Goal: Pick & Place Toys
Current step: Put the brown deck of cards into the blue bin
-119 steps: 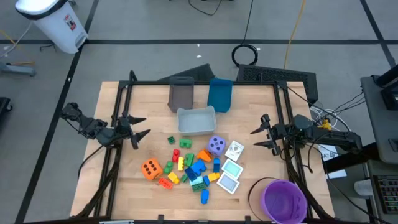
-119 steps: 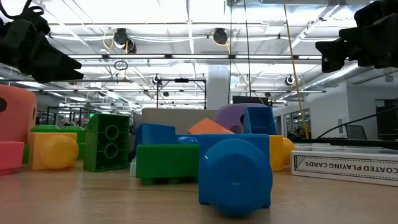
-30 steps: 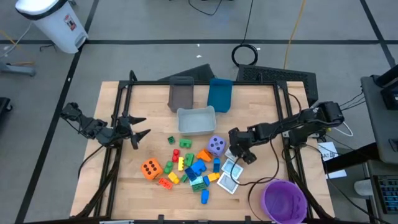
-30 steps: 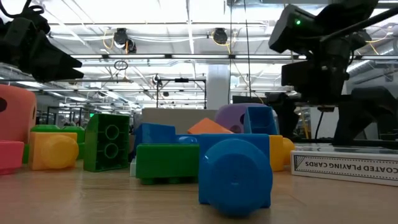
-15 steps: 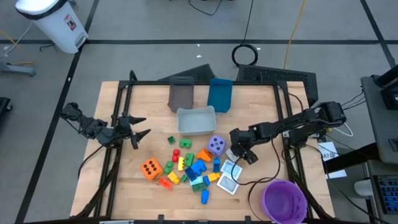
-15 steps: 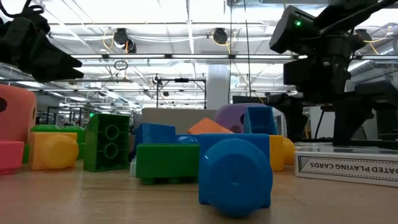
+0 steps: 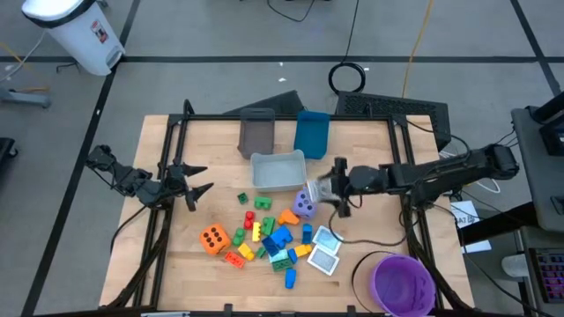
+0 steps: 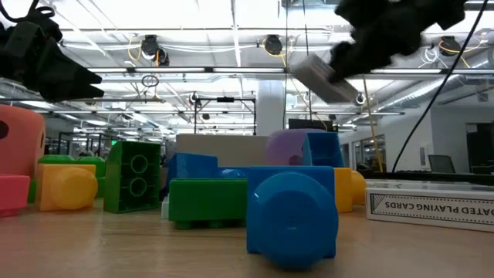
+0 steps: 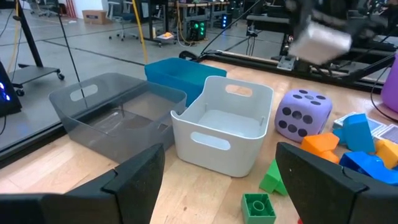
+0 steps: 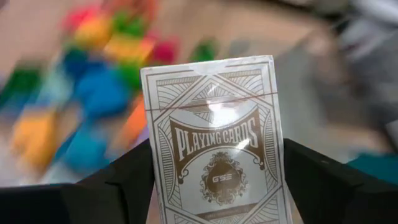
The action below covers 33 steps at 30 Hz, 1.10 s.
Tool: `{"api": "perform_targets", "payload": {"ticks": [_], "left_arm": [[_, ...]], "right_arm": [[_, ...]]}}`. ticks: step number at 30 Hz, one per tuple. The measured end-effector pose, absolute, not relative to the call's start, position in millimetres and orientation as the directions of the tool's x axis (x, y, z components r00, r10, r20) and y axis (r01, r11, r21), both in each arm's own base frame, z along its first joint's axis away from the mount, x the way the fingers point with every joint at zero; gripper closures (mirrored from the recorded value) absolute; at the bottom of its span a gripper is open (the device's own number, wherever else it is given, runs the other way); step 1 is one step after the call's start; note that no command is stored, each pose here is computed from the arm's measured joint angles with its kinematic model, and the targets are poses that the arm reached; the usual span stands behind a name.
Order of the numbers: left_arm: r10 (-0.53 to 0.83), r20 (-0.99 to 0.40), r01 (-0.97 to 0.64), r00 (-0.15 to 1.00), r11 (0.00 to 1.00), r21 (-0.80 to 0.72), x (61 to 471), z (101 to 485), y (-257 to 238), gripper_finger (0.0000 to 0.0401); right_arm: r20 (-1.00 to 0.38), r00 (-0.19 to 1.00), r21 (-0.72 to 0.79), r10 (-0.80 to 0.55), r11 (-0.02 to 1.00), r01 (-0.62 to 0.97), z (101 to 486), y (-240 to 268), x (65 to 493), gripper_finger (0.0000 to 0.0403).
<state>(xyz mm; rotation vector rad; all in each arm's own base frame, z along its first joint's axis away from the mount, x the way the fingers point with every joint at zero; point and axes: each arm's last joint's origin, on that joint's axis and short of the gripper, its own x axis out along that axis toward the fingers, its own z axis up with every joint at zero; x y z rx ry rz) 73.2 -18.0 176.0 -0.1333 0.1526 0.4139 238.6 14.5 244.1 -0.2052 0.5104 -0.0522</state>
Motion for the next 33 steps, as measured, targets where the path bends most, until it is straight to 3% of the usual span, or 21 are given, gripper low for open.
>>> {"api": "perform_targets", "payload": {"ticks": [5,9,17,21,33], "left_arm": [[0.39,-0.174,-0.41,0.904,0.907,-0.098,73,176,-18,0.0091],[0.389,-0.175,-0.409,0.904,0.907,-0.097,73,176,-18,0.0091],[0.389,-0.174,-0.409,0.905,0.907,-0.098,73,176,-18,0.0091],[0.385,-0.175,-0.405,0.906,0.909,-0.099,73,176,-18,0.0091],[0.383,-0.176,-0.403,0.907,0.91,-0.099,73,176,-18,0.0091]], "right_arm": [[-0.336,0.9,-0.139,-0.279,0.959,0.246,253,-13,251,0.0129],[-0.329,0.85,0.01,-0.412,0.898,0.439,242,-49,261,0.0129],[-0.401,0.673,0.138,-0.622,0.685,0.715,203,-122,264,0.0129],[-0.449,0.615,0.194,-0.648,0.601,0.775,186,-140,262,0.0127],[-0.343,0.667,0.243,-0.661,0.623,0.743,189,-141,273,0.0093]]}}
